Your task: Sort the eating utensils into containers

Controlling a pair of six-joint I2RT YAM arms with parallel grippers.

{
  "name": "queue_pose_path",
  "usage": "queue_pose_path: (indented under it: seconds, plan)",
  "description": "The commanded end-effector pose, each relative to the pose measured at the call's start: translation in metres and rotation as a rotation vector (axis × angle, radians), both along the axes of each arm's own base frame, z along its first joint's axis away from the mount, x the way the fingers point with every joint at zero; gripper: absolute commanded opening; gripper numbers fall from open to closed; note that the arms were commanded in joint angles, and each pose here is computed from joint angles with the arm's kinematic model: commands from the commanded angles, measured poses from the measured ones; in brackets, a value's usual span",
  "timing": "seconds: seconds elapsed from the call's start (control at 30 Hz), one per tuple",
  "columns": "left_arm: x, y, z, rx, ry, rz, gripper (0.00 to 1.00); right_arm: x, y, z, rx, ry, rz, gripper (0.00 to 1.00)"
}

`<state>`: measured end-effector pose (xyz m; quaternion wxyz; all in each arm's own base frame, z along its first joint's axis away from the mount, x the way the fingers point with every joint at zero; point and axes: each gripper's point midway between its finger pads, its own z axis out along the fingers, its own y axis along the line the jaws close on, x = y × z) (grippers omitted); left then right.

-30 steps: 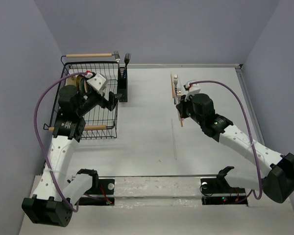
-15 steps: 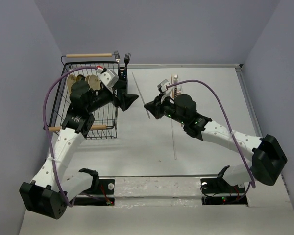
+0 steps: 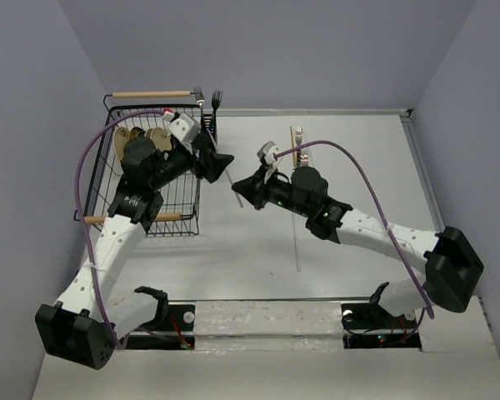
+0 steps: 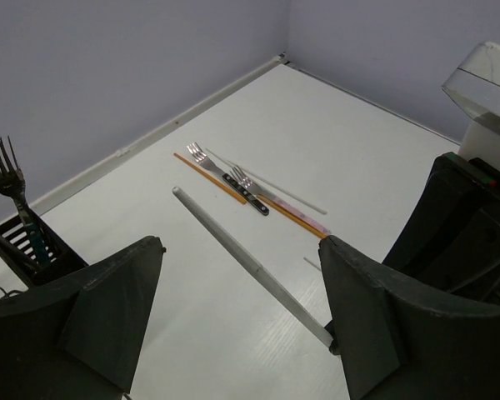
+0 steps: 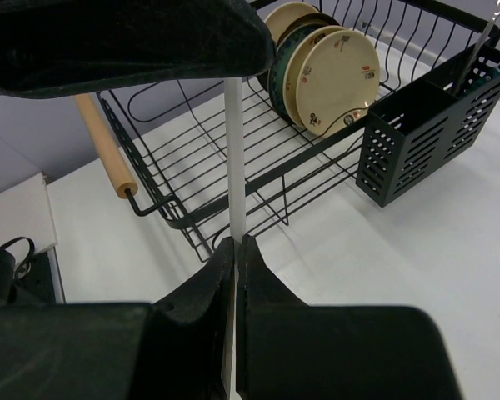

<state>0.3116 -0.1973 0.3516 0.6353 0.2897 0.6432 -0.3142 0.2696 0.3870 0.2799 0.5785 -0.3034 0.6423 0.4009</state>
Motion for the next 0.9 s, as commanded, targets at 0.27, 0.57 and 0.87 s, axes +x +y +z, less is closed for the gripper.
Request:
queue_pose_path:
  seconds: [0.27, 0.57, 0.87]
  plan:
    - [-0.011, -0.009, 0.008, -0.053, 0.005, -0.065, 0.64, -0.002, 0.004, 0.054, 0.132, -0.105, 0.013, 0.0]
    - [-0.014, -0.01, 0.011, -0.066, -0.005, -0.076, 0.24, 0.002, 0.012, 0.049, 0.122, -0.12, 0.025, 0.0]
    - [-0.009, -0.007, 0.007, -0.056, -0.032, -0.049, 0.0, 0.022, 0.02, 0.037, 0.09, -0.138, -0.029, 0.0]
